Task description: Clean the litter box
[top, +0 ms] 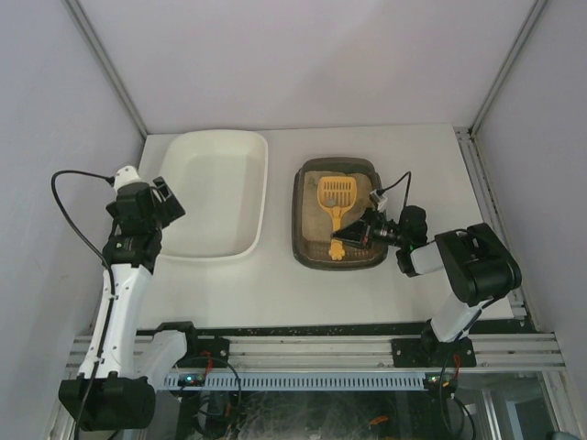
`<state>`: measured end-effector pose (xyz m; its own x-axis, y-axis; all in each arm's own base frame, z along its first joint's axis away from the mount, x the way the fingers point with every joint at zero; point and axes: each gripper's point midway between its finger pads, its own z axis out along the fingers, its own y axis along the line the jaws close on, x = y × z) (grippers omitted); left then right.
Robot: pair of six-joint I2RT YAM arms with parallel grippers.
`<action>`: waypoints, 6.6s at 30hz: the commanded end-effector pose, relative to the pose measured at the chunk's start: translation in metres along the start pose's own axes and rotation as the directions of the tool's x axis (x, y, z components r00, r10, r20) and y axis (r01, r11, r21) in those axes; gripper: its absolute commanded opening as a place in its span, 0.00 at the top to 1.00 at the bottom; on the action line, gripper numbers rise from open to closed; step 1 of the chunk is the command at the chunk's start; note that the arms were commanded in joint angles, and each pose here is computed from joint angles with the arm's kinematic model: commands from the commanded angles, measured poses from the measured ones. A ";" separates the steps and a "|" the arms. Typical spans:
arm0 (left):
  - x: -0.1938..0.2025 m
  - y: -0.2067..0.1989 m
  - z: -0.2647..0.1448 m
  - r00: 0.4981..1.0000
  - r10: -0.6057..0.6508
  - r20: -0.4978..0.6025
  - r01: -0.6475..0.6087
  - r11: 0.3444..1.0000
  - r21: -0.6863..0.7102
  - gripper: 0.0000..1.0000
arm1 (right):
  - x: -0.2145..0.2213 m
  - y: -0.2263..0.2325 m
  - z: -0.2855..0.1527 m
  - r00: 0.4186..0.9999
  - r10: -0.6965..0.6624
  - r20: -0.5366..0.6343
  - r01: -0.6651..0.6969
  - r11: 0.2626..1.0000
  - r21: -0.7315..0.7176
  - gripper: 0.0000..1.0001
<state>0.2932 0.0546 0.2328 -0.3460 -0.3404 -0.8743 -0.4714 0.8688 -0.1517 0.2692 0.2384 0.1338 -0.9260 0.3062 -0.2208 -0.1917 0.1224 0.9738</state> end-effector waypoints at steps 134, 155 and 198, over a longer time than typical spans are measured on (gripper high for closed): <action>0.100 -0.418 0.090 0.811 -0.011 -0.585 0.483 0.576 0.660 0.00 | -0.044 -0.068 0.062 0.969 0.100 -0.228 0.101 0.679 0.727 1.00; 0.119 -0.411 0.070 0.769 0.035 -0.639 0.520 0.548 0.655 0.00 | -0.047 -0.052 0.099 0.968 0.052 -0.244 0.016 0.963 0.270 1.00; 0.088 -0.367 0.038 0.824 0.114 -0.555 0.405 0.567 0.718 0.00 | -0.019 -0.030 0.021 0.981 -0.049 -0.186 0.076 0.987 0.141 1.00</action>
<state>0.4739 -0.2943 0.1456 -0.8283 -0.4125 -0.3792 0.0659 0.6004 -0.7970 0.3024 0.2512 0.0640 -0.9799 0.1283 -0.1527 -0.0894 0.4017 0.9114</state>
